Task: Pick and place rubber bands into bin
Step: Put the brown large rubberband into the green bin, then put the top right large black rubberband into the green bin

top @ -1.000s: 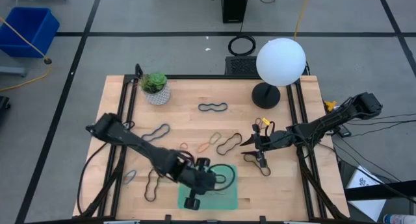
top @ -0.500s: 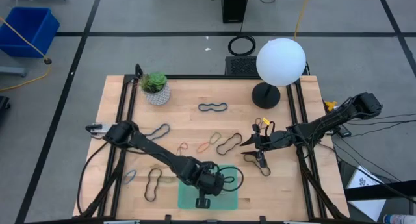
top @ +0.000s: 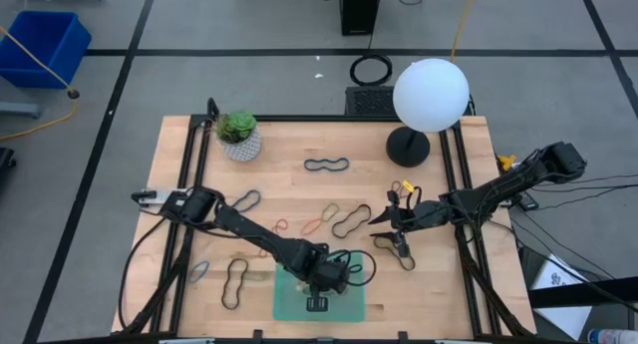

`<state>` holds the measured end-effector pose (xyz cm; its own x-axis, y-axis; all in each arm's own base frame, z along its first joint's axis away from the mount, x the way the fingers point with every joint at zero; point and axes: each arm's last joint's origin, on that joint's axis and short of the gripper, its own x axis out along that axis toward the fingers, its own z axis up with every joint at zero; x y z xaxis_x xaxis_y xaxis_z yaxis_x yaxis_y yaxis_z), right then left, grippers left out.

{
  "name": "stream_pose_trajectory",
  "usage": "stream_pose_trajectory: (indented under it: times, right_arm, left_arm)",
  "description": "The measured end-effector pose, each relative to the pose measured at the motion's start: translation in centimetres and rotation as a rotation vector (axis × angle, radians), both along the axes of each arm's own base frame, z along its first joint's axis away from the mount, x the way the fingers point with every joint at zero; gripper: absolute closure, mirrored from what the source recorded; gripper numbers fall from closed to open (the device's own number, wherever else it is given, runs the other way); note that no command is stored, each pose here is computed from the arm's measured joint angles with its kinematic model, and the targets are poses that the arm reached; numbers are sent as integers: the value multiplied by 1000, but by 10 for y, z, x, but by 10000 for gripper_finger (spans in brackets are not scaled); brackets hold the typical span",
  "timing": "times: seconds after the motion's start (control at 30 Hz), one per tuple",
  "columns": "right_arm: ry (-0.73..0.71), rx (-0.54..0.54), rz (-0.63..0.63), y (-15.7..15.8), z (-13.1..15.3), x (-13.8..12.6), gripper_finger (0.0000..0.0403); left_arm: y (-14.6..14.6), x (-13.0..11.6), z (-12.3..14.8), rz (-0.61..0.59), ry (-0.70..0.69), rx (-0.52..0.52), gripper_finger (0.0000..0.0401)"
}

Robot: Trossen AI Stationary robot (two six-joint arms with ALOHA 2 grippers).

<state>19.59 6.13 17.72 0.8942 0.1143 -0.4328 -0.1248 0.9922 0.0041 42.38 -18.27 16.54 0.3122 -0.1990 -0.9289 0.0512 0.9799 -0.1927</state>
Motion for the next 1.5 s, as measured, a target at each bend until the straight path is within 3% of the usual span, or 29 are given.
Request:
stream_pose_trajectory:
  times: [0.43,0.9,1.07,1.3,1.5]
  right_arm:
    - [1,-1,0,0,0,0,261]
    - [1,-1,0,0,0,0,261]
    - [-1,0,0,0,0,0,261]
    - [-10,3,0,0,1,0,261]
    - [-11,4,0,0,1,1,261]
  left_arm:
    - [1,0,0,35,8,-1,383]
    - [7,-4,5,5,59,-24,196]
    - [17,-7,24,14,38,-10,169]
    - [23,-20,59,-26,-2,6,164]
    - [33,-40,109,-69,-123,53,164]
